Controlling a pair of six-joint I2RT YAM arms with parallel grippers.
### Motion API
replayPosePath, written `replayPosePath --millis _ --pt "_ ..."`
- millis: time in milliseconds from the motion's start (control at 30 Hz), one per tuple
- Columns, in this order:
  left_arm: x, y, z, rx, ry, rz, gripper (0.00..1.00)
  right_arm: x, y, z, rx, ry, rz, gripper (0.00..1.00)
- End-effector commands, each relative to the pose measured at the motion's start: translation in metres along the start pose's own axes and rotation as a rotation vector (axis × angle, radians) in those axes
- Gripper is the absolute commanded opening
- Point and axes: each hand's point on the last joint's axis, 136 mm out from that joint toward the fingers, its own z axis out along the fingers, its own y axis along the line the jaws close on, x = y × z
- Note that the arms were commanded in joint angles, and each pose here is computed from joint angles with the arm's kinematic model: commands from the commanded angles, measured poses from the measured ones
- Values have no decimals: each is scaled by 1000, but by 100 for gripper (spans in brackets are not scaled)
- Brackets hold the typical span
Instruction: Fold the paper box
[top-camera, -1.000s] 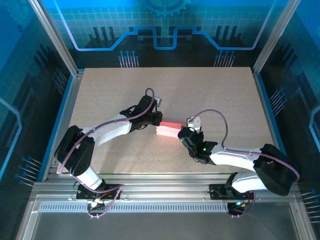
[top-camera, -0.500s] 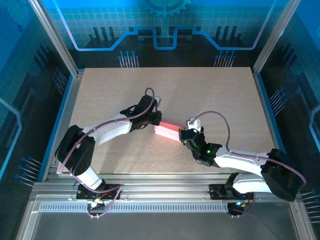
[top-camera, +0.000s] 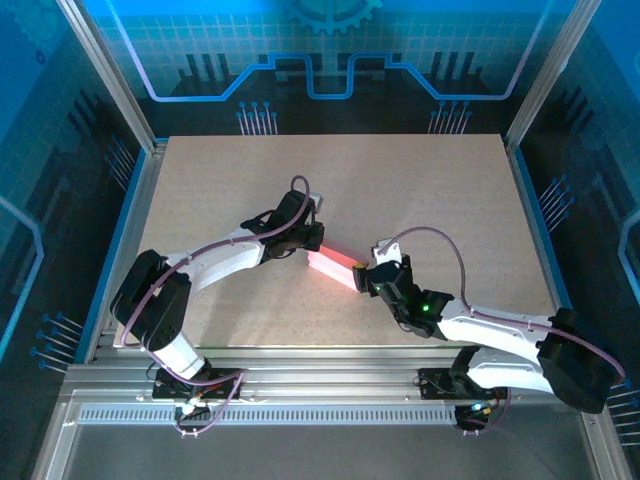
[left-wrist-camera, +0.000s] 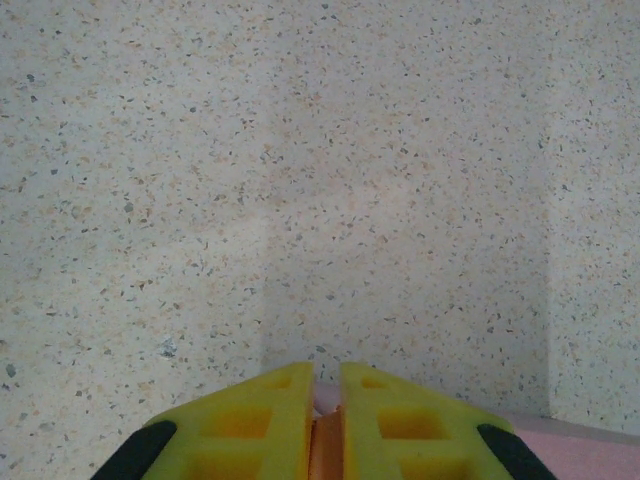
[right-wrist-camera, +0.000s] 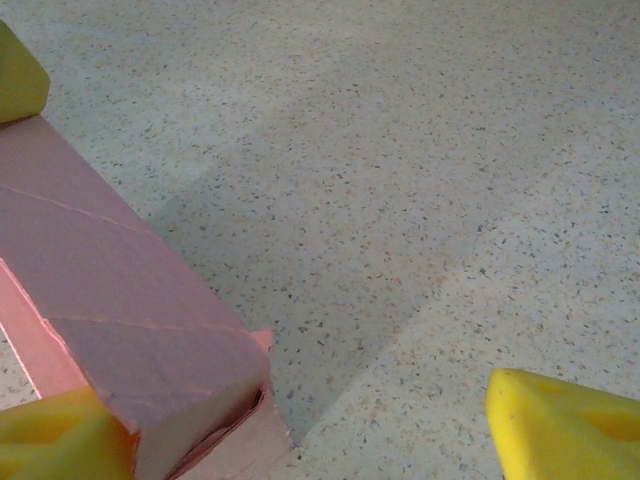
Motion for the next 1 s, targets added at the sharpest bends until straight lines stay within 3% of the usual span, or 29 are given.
replayPosePath --millis 0,533,800,967 --pt "45 18 12 -71 163 3 15 42 9 -3 -68 133 -132 85" --pt "49 21 13 -83 170 10 15 43 19 -16 -189 111 -187 89" --pt "46 19 12 -74 156 6 15 49 12 -10 -146 151 -213 85" --pt "47 20 13 -81 164 10 15 40 32 -19 -282 103 -238 89"
